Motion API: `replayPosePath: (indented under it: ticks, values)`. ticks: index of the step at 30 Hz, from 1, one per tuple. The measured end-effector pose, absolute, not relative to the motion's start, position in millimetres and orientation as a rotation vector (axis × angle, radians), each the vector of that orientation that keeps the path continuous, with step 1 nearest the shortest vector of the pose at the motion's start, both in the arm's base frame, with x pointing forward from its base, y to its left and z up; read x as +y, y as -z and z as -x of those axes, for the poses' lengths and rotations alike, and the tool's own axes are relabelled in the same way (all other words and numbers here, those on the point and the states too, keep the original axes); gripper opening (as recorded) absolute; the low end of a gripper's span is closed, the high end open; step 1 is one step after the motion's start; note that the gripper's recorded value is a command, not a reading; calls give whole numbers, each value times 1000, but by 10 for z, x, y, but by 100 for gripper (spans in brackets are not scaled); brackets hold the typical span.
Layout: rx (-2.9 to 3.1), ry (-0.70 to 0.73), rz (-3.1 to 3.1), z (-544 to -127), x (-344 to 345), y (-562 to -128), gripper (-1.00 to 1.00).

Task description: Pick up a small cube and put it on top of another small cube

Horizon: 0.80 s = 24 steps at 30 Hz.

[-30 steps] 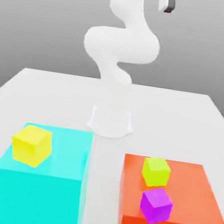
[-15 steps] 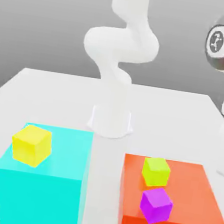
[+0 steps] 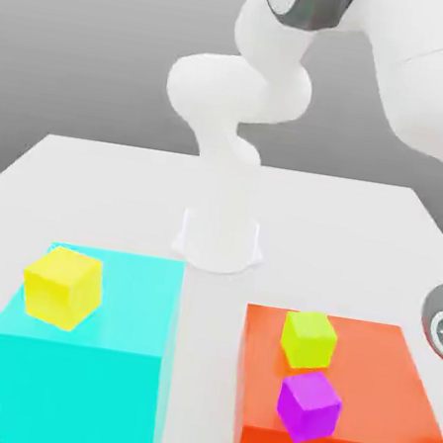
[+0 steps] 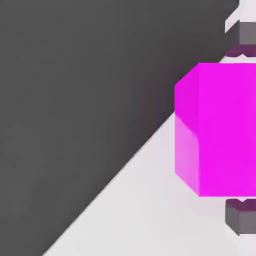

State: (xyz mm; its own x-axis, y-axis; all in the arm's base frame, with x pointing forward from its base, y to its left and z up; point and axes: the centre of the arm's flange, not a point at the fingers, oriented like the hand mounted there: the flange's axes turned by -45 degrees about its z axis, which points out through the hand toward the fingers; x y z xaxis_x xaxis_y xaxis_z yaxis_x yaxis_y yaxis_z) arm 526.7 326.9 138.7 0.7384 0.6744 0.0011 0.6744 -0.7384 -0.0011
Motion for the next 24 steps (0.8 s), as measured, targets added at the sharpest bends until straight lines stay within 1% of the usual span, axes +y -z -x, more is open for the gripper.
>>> replayPosePath:
  ticks: [2,3,7,12,16,19,20,23,24]
  values:
    - [-1137,-1,2927,-5263,3269,-1315,-100]
    - [-1137,-1,2927,-5264,3271,-1364,-100]
    - [-1112,-1,2938,-5303,3197,-1923,-100]
    - [-716,2,3079,-5736,2040,-2731,-100]
    - [-372,2,3143,-5831,1048,-3320,-100]
    - [-101,1,3161,-5749,289,-3744,-100]
    - [19,1,3160,-5688,-59,-3890,-100]
    - [424,0,3120,-5299,-1163,-4388,-100]
    - [510,0,3101,-5158,-1353,-4534,-100]
